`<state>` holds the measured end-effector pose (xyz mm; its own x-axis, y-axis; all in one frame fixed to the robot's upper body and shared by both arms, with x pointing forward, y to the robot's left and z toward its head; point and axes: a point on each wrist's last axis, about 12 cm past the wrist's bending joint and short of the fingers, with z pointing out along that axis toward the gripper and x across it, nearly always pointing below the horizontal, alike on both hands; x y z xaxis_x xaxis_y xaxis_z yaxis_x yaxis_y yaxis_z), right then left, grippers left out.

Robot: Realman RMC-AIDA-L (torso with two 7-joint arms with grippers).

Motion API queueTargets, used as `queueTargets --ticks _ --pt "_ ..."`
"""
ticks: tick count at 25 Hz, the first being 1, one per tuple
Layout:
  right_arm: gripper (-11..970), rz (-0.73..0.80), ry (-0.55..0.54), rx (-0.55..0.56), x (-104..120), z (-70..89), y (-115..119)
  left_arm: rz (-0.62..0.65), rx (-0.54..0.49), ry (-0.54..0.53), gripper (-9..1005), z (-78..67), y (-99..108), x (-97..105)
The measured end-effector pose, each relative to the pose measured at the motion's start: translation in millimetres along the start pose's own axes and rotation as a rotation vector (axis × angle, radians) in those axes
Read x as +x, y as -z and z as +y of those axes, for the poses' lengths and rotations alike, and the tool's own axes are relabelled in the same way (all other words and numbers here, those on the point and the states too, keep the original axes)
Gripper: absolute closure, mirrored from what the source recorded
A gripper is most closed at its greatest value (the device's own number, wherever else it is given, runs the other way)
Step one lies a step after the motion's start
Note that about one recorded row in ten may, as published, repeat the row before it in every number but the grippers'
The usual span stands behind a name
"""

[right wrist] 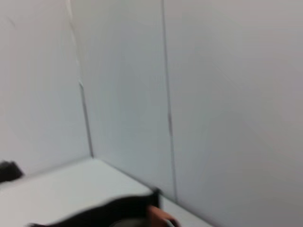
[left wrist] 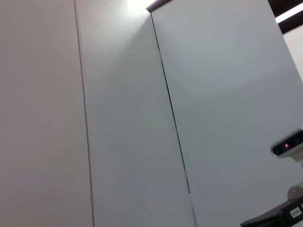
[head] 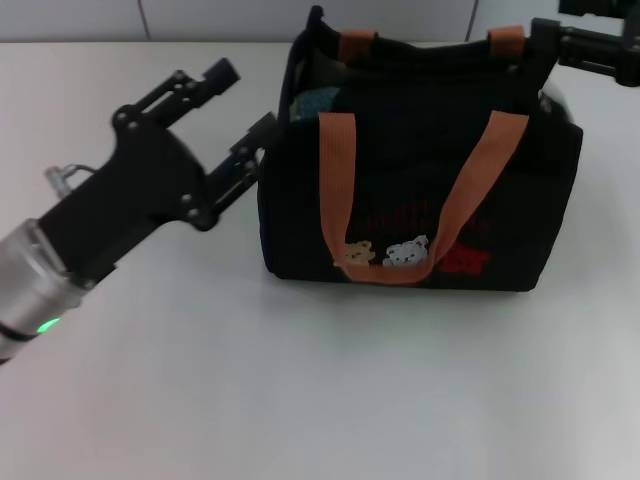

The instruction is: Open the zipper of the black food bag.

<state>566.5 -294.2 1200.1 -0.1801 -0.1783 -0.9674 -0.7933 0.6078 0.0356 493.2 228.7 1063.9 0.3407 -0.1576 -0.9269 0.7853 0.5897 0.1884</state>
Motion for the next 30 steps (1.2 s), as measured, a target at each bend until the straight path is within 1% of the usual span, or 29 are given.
queueTargets --ticks 1,2,3,4,6,7,8,9,10,11,12,13,14,15,16,18,23,30 --pt "568 -0.065 -0.001 -0.036 6 8.7 15 -0.04 -0.019 0.021 534 5.8 17 -10" --pt "506 -0.095 0.001 -0.05 10 12.6 22 -0.04 -0.019 0.021 503 5.8 17 -10" --pt "456 -0.125 0.003 -0.052 15 15.6 31 -0.045 -0.002 0.053 473 8.3 23 -14" --pt "406 -0.125 0.003 -0.052 15 15.6 31 -0.042 0.04 0.094 444 9.7 31 -20" --pt "306 -0.171 0.009 -0.062 27 21.0 44 -0.031 0.088 0.125 387 9.5 37 -25" --pt "283 -0.181 0.013 -0.077 34 24.1 49 -0.031 0.088 0.125 358 9.5 37 -25" --pt "259 -0.177 0.026 -0.153 50 33.4 55 0.003 0.178 0.145 329 8.4 43 -29" --pt "236 -0.177 0.026 -0.153 50 33.4 55 0.017 0.21 0.151 300 8.0 43 -30" --pt "212 -0.167 0.031 -0.198 58 38.5 56 0.029 0.234 0.158 271 7.3 43 -30" --pt "189 -0.149 0.038 -0.253 67 44.7 58 0.059 0.291 0.174 243 6.4 44 -31" --pt "189 -0.131 0.042 -0.301 75 50.5 59 0.101 0.354 0.199 214 5.1 43 -30" --pt "189 -0.109 0.04 -0.368 88 59.4 60 0.152 0.423 0.227 185 3.8 42 -28" --pt "189 -0.109 0.04 -0.368 88 59.4 60 0.152 0.423 0.227 172 3.8 42 -28" --pt "189 -0.11 0.043 -0.425 99 68.8 60 0.187 0.463 0.249 158 3.0 41 -26" --pt "189 -0.11 0.043 -0.425 99 68.8 60 0.207 0.484 0.262 145 3.0 40 -25" --pt "189 -0.133 0.034 -0.464 109 76.3 60 0.242 0.517 0.278 145 2.2 36 -22" --pt "189 -0.126 0.01 -0.477 114 77.8 59 0.245 0.52 0.263 145 0.6 30 -20" --pt "189 -0.137 0.018 -0.473 118 79.8 57 0.238 0.524 0.256 145 -0.3 27 -20"
